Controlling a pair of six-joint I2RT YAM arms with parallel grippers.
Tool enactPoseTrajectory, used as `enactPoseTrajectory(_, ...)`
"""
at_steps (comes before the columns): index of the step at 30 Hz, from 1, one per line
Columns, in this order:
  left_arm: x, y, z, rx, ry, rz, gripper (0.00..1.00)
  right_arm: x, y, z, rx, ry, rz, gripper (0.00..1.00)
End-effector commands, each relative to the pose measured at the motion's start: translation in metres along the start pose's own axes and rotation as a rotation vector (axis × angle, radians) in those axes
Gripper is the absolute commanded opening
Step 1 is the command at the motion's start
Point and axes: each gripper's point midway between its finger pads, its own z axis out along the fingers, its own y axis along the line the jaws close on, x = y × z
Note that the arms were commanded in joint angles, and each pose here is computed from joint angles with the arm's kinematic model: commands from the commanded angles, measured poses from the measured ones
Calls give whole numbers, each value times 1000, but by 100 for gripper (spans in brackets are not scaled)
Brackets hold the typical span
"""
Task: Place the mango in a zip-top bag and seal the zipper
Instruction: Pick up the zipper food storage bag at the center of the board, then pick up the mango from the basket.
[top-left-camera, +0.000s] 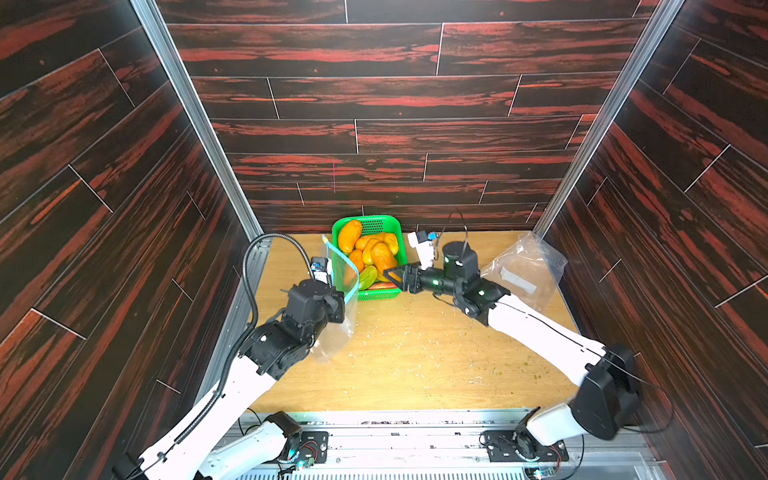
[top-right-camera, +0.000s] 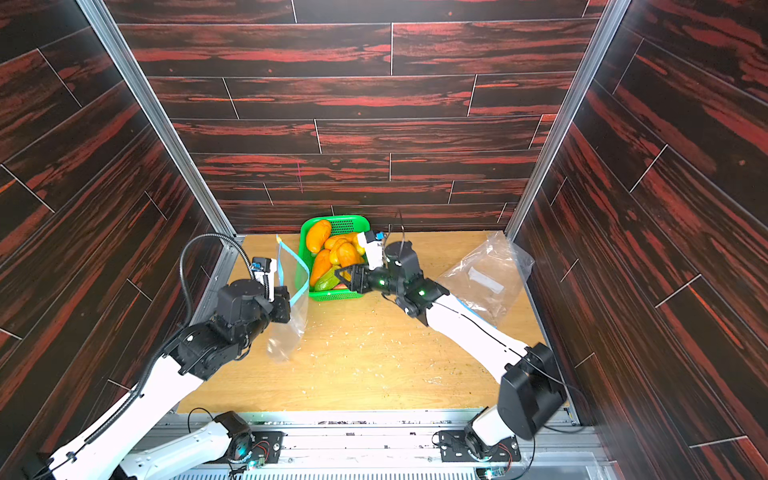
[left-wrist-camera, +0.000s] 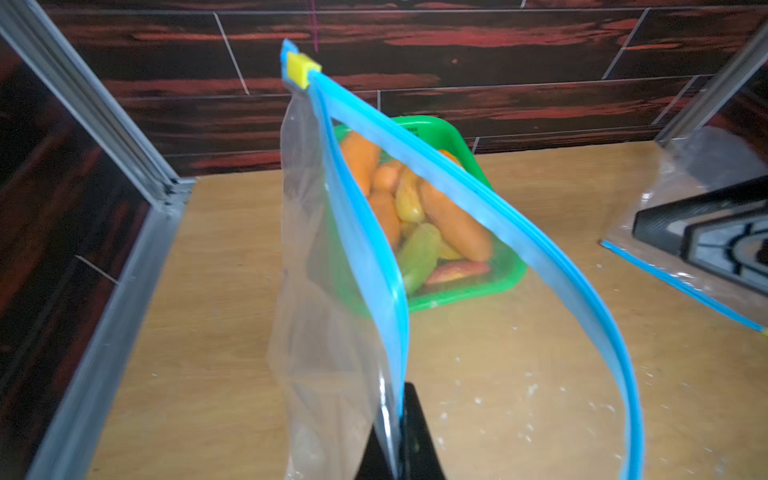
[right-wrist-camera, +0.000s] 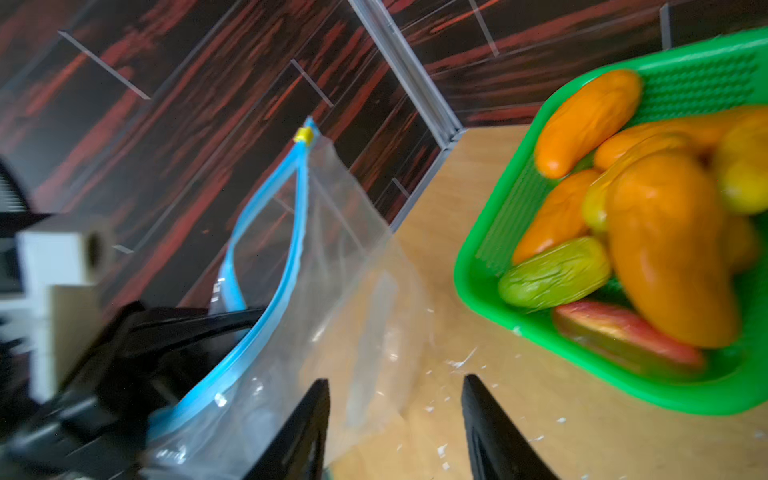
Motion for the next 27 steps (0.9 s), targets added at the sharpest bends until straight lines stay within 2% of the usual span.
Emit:
enactPoseTrajectory(1,-2,11,19,-111,4,105,0,19,-54,19,166,81,0,56)
enactPoseTrajectory(2,-2,7,27,-96,16,133,0,19,-64,23,180,95,2,56)
enactPoseTrajectory(4,-1,2,41,-78,46,175,0,18,-84,31,214,115,-5,64)
enactPoseTrajectory(6,-1,-1,55,-52,64,193,0,19,-108,40,274,152,-13,66)
enactPoseTrajectory(7,1,-4,62,-20,80,195,0,20,-119,46,297,170,-25,69)
enactPoseTrajectory(15,32,-15,93,150,177,85,0,26,-179,92,369,258,-54,74)
enactPoseTrajectory(21,54,-24,104,209,213,-16,0,21,-203,121,403,275,-112,74)
enactPoseTrajectory(27,61,-28,109,240,220,-95,0,25,-221,139,434,313,-115,76)
